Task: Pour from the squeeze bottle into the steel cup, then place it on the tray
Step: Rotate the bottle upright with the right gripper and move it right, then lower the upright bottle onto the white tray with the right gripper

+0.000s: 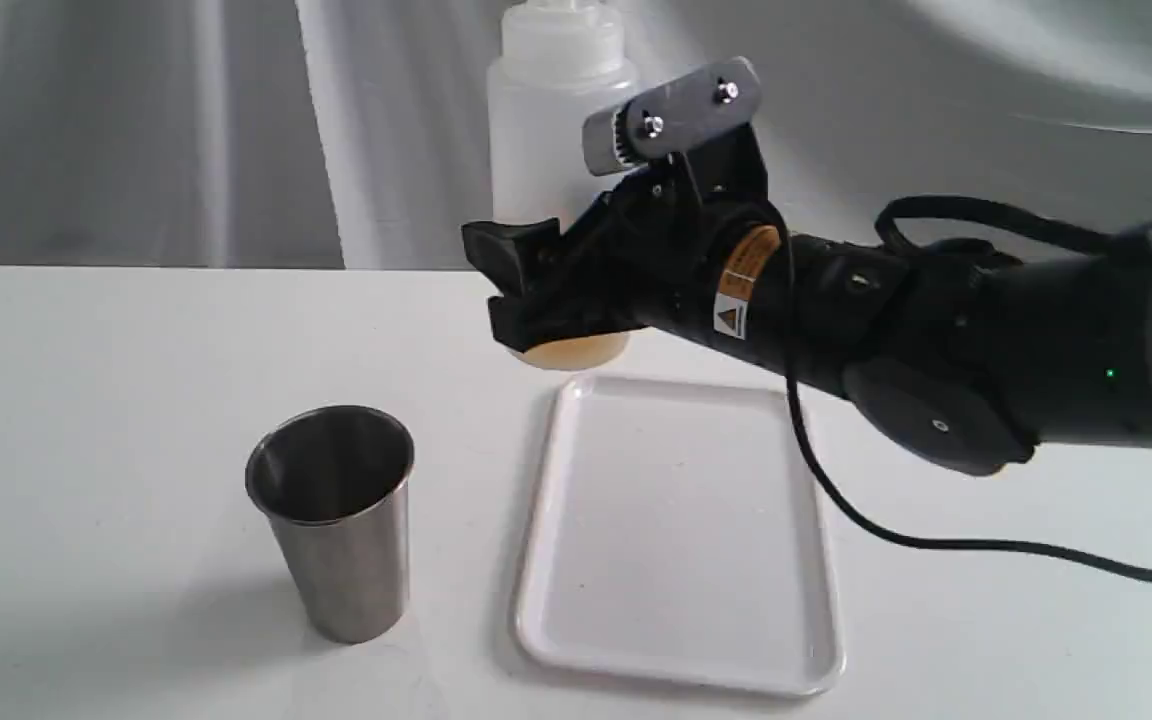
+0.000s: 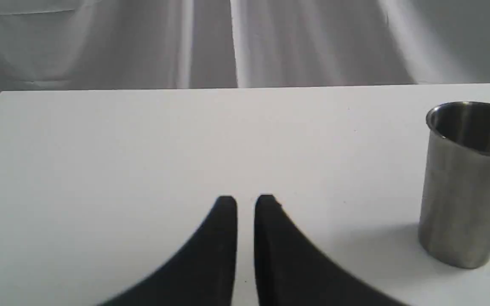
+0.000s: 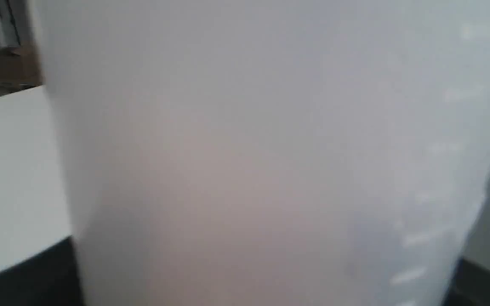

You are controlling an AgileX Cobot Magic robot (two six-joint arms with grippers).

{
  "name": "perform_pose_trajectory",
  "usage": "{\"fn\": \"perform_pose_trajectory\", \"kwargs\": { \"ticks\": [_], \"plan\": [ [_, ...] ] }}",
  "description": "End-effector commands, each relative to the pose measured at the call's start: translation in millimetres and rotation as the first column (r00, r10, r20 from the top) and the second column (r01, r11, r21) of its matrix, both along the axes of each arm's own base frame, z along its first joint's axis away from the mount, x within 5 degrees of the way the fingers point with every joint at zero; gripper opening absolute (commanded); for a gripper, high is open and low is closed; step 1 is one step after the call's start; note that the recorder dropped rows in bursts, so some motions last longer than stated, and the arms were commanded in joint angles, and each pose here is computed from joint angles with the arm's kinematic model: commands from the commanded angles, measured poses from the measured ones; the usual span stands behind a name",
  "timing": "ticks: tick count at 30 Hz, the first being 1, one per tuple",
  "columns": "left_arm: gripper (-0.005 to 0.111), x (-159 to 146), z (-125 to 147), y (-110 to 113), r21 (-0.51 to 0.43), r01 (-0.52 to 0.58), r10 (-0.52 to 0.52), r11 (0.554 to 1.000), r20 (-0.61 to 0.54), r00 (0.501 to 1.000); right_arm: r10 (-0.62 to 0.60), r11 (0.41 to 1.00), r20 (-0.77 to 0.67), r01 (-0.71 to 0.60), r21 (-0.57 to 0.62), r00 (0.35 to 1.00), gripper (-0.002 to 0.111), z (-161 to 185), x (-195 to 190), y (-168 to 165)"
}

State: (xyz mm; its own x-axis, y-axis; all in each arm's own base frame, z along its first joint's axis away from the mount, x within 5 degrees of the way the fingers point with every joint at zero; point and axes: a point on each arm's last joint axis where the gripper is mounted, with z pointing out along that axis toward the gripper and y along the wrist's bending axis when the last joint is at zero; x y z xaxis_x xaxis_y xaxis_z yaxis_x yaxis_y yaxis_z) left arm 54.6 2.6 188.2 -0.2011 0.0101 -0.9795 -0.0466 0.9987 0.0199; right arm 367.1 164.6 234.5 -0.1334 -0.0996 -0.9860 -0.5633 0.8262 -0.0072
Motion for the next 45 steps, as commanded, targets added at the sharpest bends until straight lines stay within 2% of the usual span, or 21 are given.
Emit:
{"fn": "perform_pose_trajectory", "kwargs": {
  "ticks": [1,6,8,11,14,23,33,45],
  "plan": [
    [0.008,0,-1,0,-0.003,0.007,-0.007,1.000,0.005,1.000,0.009,1.000,0.125,-0.008,-0.010,0.992,0.012,4,-7,-6],
    [0.008,0,-1,0,-0.003,0.007,-0.007,1.000,0.005,1.000,-0.048,0.993,0.132,0.061,-0.096,0.990,0.012,-15,-14,-17],
    [0.008,0,-1,0,-0.003,0.007,-0.007,1.000,0.005,1.000,-0.041,0.986,0.150,0.065,-0.157,0.988,0.012,-23,-14,-17],
    [0.008,0,-1,0,-0.003,0.007,-0.007,1.000,0.005,1.000,-0.036,0.983,0.119,0.057,-0.172,0.992,0.012,-38,-11,-16],
    [0.008,0,-1,0,-0.001,0.008,-0.008,1.000,0.005,1.000,-0.036,0.987,0.102,0.051,-0.154,0.994,0.012,-51,-8,-14],
    [0.008,0,-1,0,-0.001,0.008,-0.008,1.000,0.005,1.000,-0.020,0.995,0.174,0.036,-0.088,0.985,0.012,-65,-4,-10],
    [0.008,0,-1,0,-0.005,0.007,-0.007,1.000,0.005,1.000,-0.149,0.987,0.127,0.155,-0.037,0.981,0.012,-73,2,-25],
    [0.008,0,-1,0,-0.002,0.008,-0.008,1.000,0.005,1.000,-0.182,0.983,0.152,0.186,-0.010,0.972,0.012,-94,10,-39]
  ]
}}
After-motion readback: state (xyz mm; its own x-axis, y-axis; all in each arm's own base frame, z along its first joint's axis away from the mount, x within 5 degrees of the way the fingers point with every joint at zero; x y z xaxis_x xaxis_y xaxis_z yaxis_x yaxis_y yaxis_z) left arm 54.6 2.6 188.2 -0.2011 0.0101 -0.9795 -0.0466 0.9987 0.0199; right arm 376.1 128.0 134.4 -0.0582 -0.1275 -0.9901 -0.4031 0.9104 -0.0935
